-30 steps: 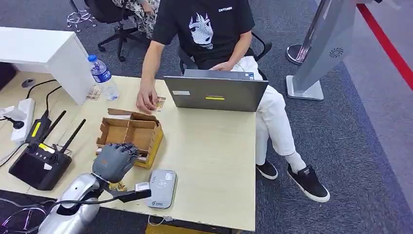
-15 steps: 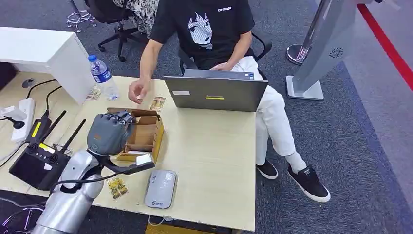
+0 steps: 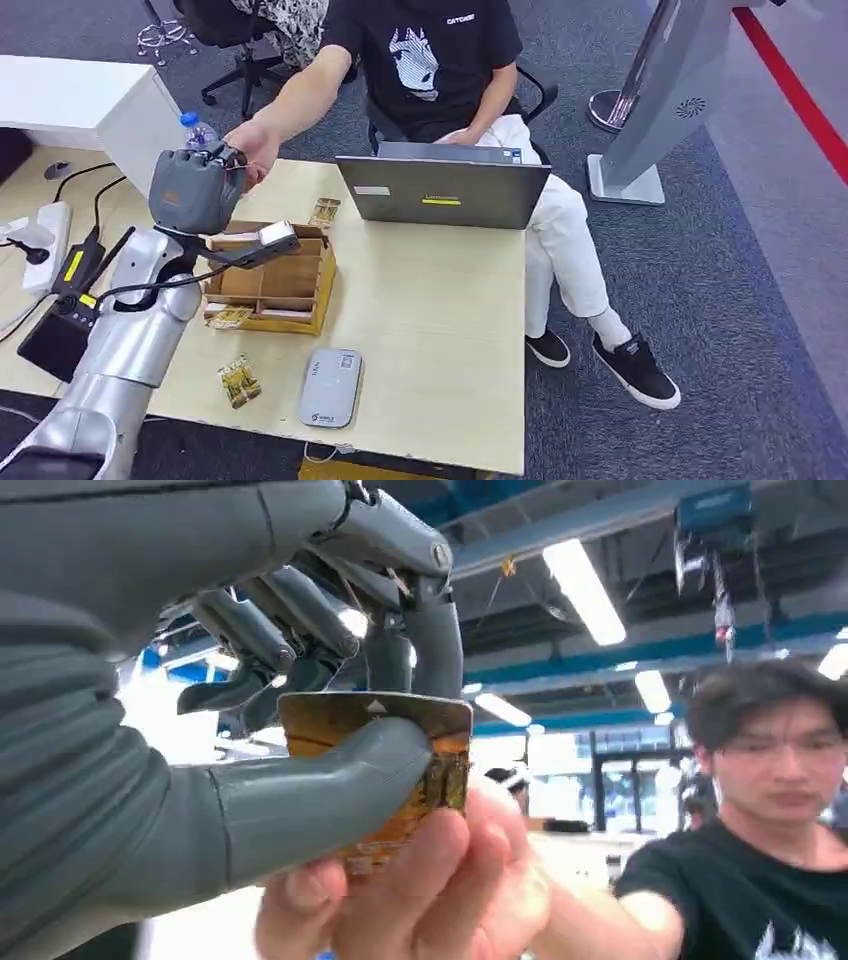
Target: Pass the card to the sensor for recognition and then transmit it.
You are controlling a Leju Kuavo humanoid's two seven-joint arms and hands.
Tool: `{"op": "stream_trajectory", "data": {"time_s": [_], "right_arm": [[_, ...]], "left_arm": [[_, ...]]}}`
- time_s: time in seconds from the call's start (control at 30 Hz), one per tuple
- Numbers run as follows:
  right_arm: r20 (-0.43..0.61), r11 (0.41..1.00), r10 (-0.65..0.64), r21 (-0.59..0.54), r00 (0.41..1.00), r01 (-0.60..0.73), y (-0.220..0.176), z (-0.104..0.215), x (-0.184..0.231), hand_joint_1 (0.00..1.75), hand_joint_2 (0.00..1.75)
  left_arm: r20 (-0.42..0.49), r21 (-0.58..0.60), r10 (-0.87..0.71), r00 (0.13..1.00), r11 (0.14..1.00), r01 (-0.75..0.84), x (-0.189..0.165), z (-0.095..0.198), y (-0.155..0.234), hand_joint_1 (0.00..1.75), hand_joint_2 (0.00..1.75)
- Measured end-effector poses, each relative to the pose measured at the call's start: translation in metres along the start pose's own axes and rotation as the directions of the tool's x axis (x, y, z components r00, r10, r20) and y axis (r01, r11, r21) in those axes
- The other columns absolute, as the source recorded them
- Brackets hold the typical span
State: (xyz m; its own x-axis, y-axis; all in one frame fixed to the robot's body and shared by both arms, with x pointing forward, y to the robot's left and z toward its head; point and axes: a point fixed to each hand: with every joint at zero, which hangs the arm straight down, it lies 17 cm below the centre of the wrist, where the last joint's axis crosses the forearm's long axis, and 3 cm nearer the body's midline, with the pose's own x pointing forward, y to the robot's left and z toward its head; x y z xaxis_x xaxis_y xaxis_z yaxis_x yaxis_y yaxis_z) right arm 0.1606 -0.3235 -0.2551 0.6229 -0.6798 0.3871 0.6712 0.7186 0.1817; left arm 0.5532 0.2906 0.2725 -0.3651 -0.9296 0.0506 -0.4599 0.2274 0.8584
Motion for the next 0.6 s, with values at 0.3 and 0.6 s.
{"op": "stream_trajectory", "data": {"time_s": [0.3, 0.6], "right_arm": [[0.000, 1.000, 0.010, -0.010, 1.000, -0.010, -0.002, 0.000, -0.001, 0.00, 1.75], [-0.002, 0.999, -0.007, -0.032, 1.000, 0.006, -0.008, 0.001, -0.006, 0.00, 1.75]], "left_arm": [[-0.064, 0.168, -0.001, 0.998, 0.986, 0.012, -0.019, 0.021, 0.019, 0.00, 1.75], [-0.121, 0.534, 0.241, 0.963, 0.833, -0.142, -0.030, 0.096, 0.087, 0.00, 1.75]]}}
